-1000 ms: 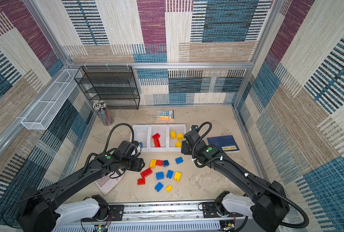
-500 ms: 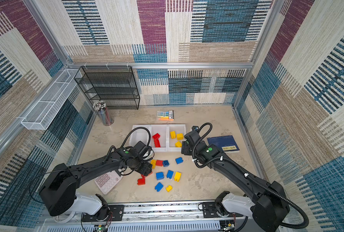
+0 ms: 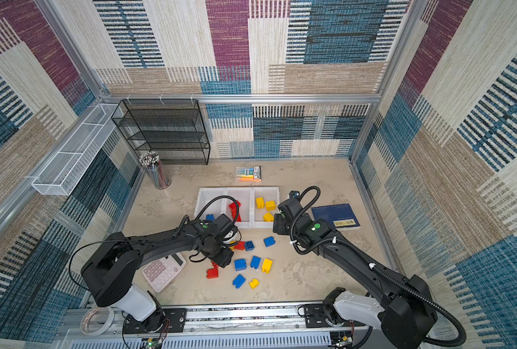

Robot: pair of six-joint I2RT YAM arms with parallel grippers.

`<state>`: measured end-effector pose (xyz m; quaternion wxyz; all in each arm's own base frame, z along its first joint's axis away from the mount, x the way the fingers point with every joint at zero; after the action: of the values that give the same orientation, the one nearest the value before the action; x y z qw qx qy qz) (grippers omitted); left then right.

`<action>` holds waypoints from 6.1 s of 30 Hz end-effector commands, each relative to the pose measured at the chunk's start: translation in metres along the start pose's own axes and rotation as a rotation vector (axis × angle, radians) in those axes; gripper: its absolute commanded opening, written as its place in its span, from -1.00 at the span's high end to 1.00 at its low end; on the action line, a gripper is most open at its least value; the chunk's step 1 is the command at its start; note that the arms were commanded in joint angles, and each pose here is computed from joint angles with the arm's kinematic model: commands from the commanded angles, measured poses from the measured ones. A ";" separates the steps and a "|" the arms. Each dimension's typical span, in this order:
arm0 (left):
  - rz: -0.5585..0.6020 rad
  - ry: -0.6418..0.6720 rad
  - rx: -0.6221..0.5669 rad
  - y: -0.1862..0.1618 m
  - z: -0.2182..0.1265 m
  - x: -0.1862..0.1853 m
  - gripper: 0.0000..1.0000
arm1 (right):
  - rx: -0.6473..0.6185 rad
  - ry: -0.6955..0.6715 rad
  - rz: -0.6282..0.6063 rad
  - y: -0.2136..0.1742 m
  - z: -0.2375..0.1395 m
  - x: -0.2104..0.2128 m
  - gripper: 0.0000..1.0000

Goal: Sort the legos into containers by color
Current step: 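Carry the red brick with the left gripper over the middle compartment and release, then draw the left gripper back from the bin toward the calculator, then grasp a yellow brick with the right gripper and lift it over the farthest compartment, then open the right gripper to drop the yellow brick into the farthest compartment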

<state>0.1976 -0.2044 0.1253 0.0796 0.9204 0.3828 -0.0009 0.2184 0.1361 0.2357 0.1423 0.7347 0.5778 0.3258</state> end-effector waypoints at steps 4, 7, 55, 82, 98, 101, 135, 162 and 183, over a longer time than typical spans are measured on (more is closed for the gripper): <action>0.022 -0.020 0.035 0.001 0.004 -0.003 0.06 | 0.001 0.003 0.017 -0.001 -0.001 -0.001 -0.54; 0.024 -0.015 0.032 0.002 0.003 -0.003 0.28 | -0.002 -0.002 0.018 -0.001 -0.002 -0.002 -0.53; -0.152 0.020 -0.452 0.161 -0.088 0.090 -0.20 | -0.026 -0.002 0.055 -0.006 -0.024 -0.016 -0.56; -0.307 0.003 -0.709 0.014 -0.131 0.056 -0.22 | 0.063 0.018 -0.010 -0.022 -0.003 -0.017 -0.55; -0.360 -0.003 -0.728 -0.016 -0.126 0.051 -0.24 | 0.136 0.091 -0.015 -0.032 0.010 -0.004 -0.51; -0.365 -0.001 -0.724 -0.018 -0.124 0.051 -0.24 | 0.153 0.100 -0.026 -0.038 0.013 0.002 -0.51; -0.387 0.006 -0.698 -0.032 -0.114 0.049 -0.26 | 0.467 -0.090 -0.113 -0.132 0.052 0.025 0.03; -0.430 -0.071 -0.679 -0.037 -0.107 0.045 -0.26 | 0.069 -0.021 -0.214 0.065 0.101 0.065 0.24; -0.414 -0.098 -0.594 -0.043 -0.091 0.037 -0.29 | 0.040 0.010 -0.136 0.061 0.064 0.048 -0.61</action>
<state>0.1899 -0.1332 0.2085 0.3635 0.7557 0.5416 0.0593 0.3191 0.1782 0.2342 0.1534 0.6859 0.6470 0.2956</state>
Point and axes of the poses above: each gripper's point midway between its finger pads, its own z axis out along the fingers, its own x axis along the line the jaws close on, y = z × x, the point moved 10 cm from there along -z, back along the fingers, and after that the axes turned 10 degrees about z, right-handed, at the moved point
